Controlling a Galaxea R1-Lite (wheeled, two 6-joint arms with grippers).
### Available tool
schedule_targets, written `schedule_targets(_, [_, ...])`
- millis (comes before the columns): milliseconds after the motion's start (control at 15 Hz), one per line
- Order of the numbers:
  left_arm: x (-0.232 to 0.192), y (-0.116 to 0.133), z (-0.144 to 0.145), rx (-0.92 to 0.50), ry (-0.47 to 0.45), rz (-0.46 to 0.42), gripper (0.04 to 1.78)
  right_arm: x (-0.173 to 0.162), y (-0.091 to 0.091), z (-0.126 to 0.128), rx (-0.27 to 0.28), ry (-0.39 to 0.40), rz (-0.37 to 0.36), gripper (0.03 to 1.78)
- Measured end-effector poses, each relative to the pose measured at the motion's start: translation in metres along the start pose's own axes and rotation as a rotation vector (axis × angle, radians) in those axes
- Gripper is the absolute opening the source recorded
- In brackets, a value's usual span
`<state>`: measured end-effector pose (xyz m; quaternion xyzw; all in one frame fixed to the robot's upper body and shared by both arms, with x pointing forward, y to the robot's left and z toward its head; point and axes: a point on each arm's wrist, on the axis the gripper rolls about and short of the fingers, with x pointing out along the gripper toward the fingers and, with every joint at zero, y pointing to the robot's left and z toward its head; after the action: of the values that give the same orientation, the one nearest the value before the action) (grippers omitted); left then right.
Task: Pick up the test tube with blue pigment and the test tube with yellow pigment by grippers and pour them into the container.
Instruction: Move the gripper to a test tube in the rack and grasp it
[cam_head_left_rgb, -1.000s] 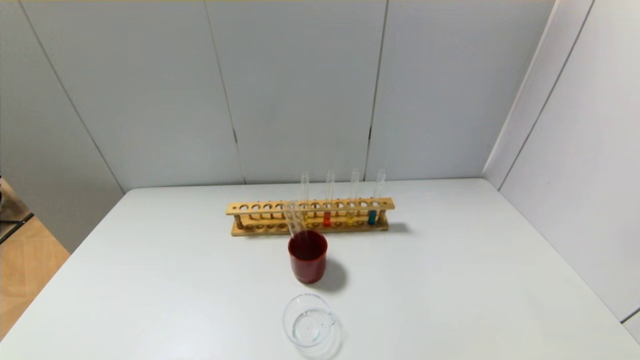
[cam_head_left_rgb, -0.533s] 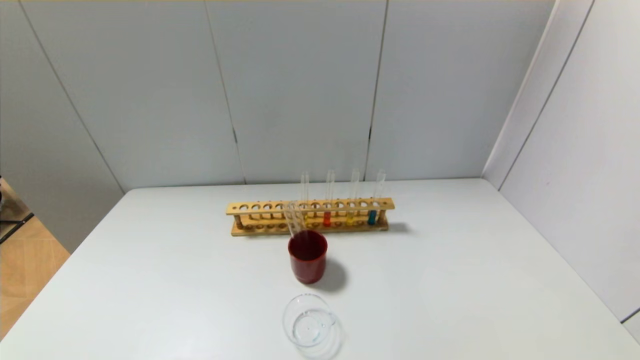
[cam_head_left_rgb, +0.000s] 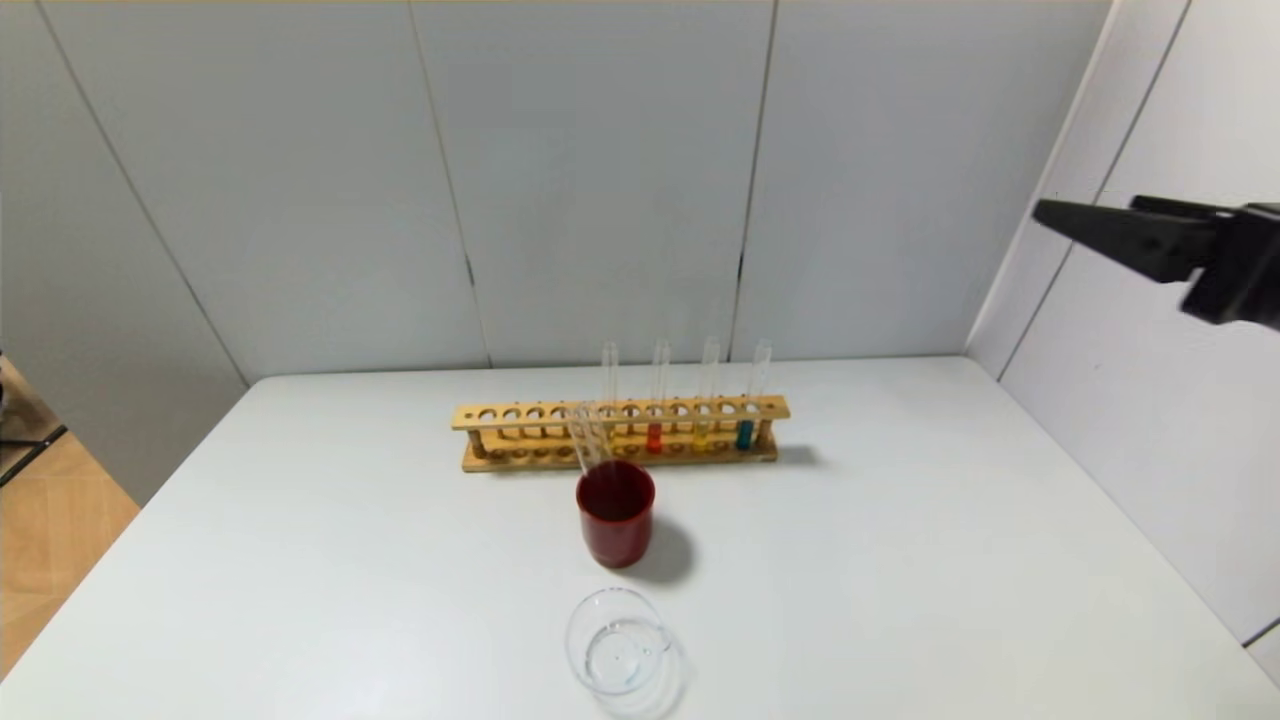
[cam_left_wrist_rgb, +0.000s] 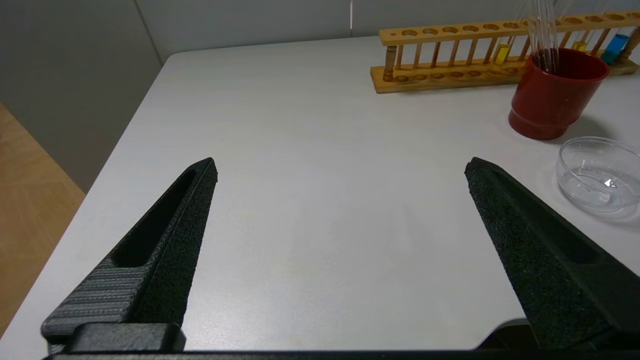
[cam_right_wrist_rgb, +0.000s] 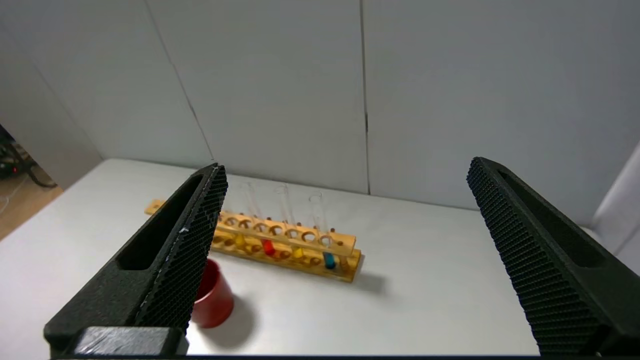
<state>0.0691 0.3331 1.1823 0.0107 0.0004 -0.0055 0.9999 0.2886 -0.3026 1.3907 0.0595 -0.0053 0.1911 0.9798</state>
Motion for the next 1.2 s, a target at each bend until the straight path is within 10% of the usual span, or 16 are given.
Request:
schedule_targets(533, [0.000, 0.000, 0.000, 0.000, 0.000, 0.000, 1.75, 0.140, -0.045, -0.126, 0.028, 0.173, 0.160, 1.75])
schedule_targets(1200, [0.000, 0.000, 0.000, 0.000, 0.000, 0.000, 1.75, 0.175, -0.031, -0.215, -0.068, 0.337, 0.268, 1.75])
